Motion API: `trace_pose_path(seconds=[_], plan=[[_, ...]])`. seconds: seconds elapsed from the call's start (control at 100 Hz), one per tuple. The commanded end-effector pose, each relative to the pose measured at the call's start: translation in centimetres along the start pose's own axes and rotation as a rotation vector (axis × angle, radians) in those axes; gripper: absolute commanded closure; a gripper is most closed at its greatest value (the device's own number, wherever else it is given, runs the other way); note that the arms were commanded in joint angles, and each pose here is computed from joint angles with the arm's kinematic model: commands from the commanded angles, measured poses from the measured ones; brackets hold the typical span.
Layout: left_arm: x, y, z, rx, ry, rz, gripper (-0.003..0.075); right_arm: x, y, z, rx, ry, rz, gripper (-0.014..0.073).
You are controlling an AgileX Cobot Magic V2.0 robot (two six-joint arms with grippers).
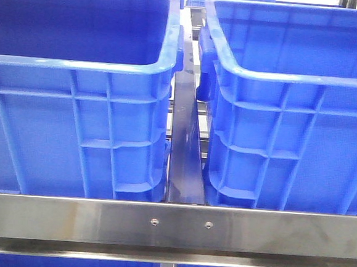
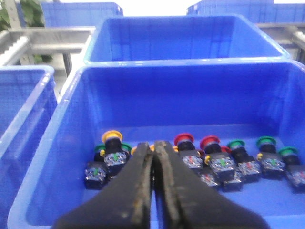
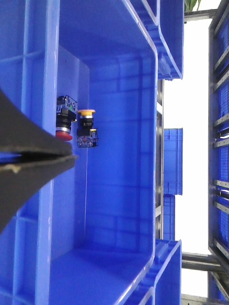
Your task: Pick red and yellow buttons and place in box
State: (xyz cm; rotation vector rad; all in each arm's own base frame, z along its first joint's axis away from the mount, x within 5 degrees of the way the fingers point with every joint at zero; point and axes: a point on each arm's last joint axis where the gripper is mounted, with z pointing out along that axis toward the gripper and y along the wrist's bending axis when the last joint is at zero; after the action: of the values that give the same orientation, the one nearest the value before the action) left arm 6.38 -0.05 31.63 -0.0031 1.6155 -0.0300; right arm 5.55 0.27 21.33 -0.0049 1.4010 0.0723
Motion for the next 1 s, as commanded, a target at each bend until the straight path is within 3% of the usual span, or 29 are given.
trace_pose_path(seconds=[0.0, 0.5, 0.83, 0.99], plan=[[-0.6, -0.1, -0.4, 0.011, -0.162, 0.016, 0.0739, -0.9, 0.1, -0.2, -0.009, -0.099, -0.01, 0.0662], [7.9, 0.1, -1.3, 0.008, -0.203, 0.093, 0.0739, -0.9, 0.1, -0.2, -0.009, -0.099, -0.01, 0.0662], [9.5, -0.1, -0.8, 0.034, -0.262, 0.097, 0.0739, -0.9, 0.1, -0.2, -0.009, -0.099, -0.01, 0.0662], [9.5, -0.1, -0.8, 0.037, -0.263, 0.011, 0.0739, -0.9, 0.1, -0.2, -0.009, -0.099, -0.01, 0.0662]])
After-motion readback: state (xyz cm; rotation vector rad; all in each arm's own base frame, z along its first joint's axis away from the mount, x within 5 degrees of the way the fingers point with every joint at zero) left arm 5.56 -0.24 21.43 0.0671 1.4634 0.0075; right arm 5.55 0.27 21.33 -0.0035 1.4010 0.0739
